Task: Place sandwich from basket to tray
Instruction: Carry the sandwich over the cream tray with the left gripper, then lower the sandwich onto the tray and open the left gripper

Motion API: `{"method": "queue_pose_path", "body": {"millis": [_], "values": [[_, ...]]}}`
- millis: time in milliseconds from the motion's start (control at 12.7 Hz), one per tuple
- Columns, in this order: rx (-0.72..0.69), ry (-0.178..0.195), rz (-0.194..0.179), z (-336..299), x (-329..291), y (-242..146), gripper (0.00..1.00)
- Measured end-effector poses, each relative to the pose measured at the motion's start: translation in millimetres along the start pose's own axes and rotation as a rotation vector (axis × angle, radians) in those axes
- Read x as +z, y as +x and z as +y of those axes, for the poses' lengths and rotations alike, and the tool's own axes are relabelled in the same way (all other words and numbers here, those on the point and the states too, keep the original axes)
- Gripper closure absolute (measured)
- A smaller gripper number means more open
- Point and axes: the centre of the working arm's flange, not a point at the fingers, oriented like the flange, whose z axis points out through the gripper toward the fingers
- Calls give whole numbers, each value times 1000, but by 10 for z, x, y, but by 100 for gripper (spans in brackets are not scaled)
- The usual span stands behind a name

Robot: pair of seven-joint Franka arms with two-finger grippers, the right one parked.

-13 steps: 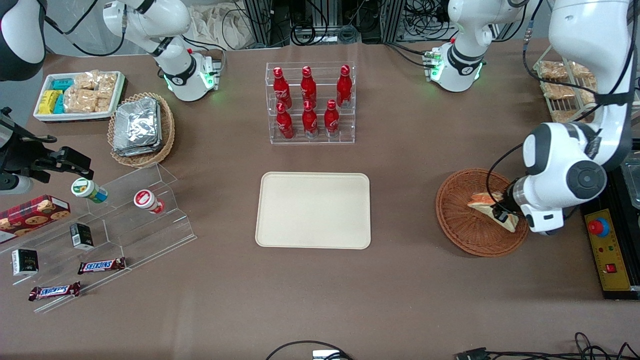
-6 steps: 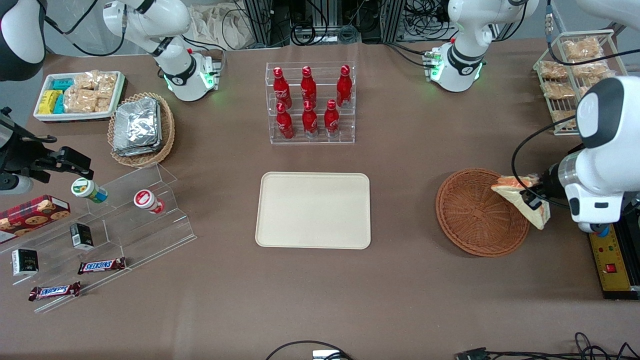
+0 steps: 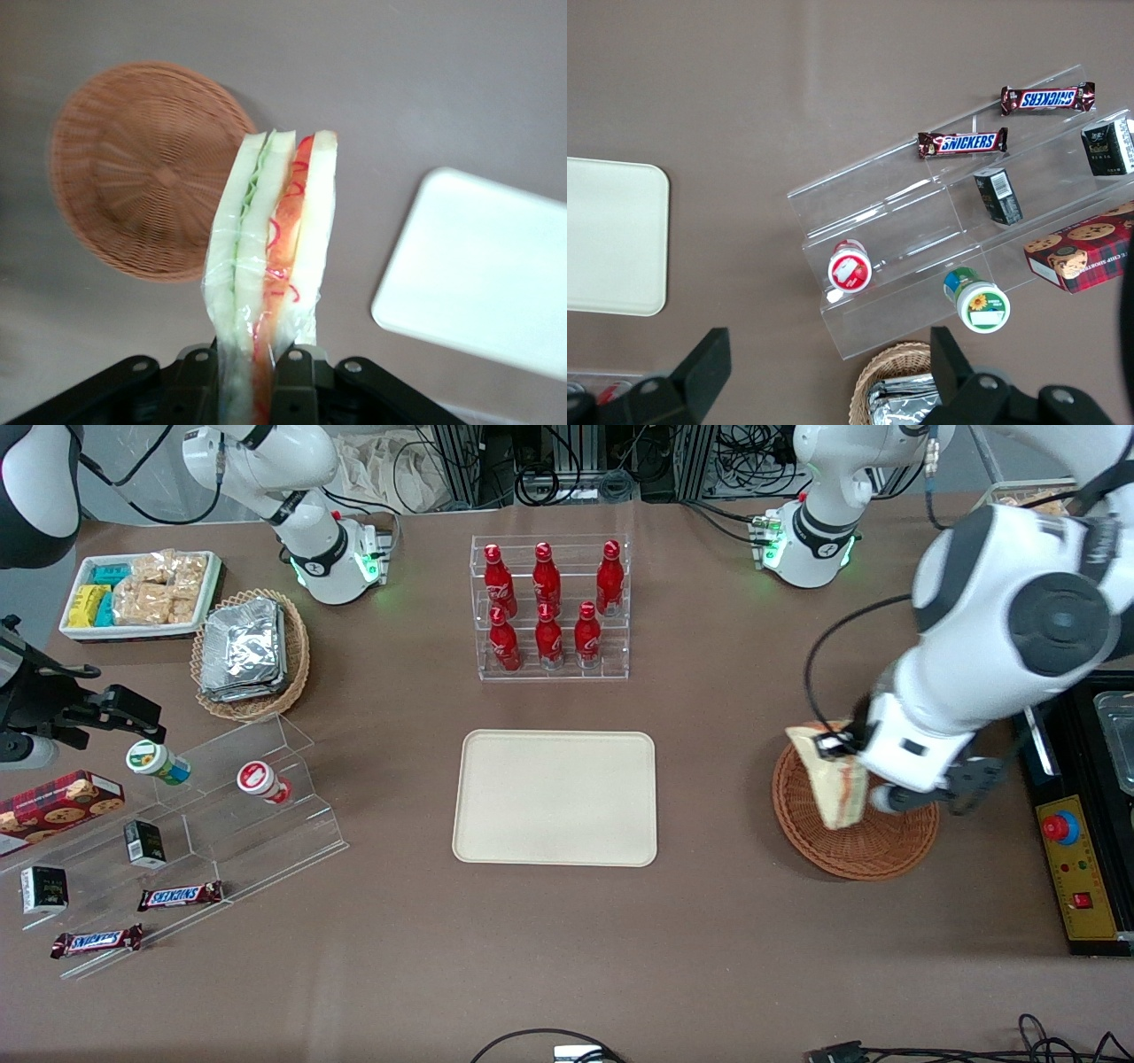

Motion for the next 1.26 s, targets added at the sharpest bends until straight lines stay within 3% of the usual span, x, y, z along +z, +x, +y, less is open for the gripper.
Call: {"method": "queue_pose_path", "body": {"millis": [237,632,1026,1263], "values": [[100,38,-9,697,362,-258,80],[171,46,-49,1683,1506,-463,80],[224,30,-61,2082,2398,-484,80],[223,70,-40,2176,2820,-492,80]]}}
